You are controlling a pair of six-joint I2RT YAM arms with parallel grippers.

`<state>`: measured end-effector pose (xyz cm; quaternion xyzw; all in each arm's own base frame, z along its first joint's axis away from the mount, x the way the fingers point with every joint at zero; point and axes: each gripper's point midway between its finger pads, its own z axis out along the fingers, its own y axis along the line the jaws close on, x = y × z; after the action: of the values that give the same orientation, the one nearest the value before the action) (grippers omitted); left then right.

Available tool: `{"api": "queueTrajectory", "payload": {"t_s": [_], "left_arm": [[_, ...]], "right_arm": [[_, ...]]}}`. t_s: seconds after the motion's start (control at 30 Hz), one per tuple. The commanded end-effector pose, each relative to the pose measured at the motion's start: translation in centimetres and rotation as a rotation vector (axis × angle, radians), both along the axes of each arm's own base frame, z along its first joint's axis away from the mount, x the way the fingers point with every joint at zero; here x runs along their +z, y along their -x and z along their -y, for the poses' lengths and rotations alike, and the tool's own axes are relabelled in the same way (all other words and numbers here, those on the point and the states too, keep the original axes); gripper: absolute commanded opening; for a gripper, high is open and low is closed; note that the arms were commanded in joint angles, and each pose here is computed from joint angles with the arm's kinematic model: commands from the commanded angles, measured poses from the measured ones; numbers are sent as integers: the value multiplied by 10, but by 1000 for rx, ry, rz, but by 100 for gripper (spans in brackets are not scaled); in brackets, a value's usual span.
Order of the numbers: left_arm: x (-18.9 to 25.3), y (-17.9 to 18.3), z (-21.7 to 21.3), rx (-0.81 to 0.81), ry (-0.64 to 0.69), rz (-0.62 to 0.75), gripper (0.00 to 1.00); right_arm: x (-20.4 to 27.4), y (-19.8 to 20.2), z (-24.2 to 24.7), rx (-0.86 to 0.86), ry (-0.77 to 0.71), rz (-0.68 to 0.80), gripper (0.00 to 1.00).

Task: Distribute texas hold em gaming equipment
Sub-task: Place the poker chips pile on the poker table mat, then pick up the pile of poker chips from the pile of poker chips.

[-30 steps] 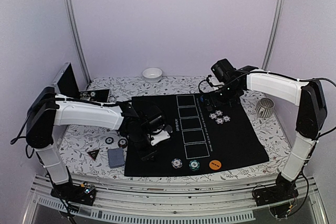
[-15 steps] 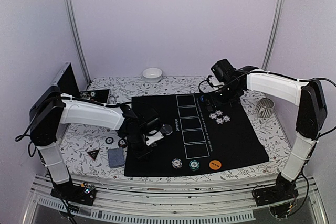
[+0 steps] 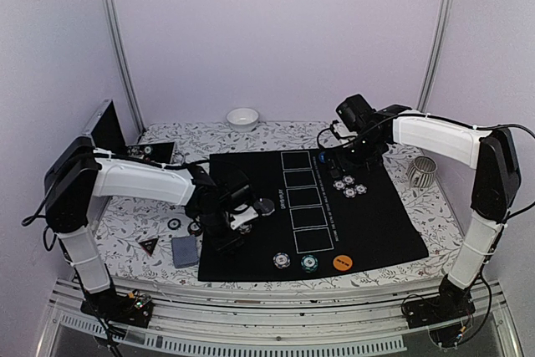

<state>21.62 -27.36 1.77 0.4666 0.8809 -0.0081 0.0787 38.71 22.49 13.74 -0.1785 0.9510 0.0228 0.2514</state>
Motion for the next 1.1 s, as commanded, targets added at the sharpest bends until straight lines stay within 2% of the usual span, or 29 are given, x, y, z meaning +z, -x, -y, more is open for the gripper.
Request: {"api": "queueTrajectory", "payload": {"t_s": [0.0, 0.13, 0.2, 0.23, 0.3, 0.33, 0.47, 0.67, 0.73, 0.9, 1.07], "left_arm": [[32, -4, 12, -16, 98, 26, 64], [60, -9, 10, -5, 174, 35, 66], [73, -21, -1, 48, 204, 56, 70], [77, -30, -10, 94, 204, 69, 74], [76, -50, -36, 203, 167, 100, 92], [72, -58, -52, 260, 132, 109, 97], [40, -67, -83, 380, 41, 62, 98], [14, -65, -84, 397, 49, 23, 98], [8, -67, -87, 408, 48, 15, 94], [1, -64, -89, 414, 45, -18, 70], [-2, -61, -99, 430, 18, -22, 59]], "right_arm": [[8, -2, 2, -15, 9, 12, 99], [8, -2, 1, -14, 10, 12, 99], [9, -2, 1, -13, 10, 13, 99], [9, -2, 1, -15, 9, 14, 99], [9, -2, 1, -14, 9, 14, 99], [9, -2, 1, -14, 10, 13, 99], [8, -1, 2, -16, 9, 12, 99], [6, 1, 5, -20, 20, 11, 99], [6, 1, 6, -21, 23, 10, 99], [3, 2, 7, -22, 26, 4, 99], [3, 1, 6, -23, 26, 4, 99]]}}
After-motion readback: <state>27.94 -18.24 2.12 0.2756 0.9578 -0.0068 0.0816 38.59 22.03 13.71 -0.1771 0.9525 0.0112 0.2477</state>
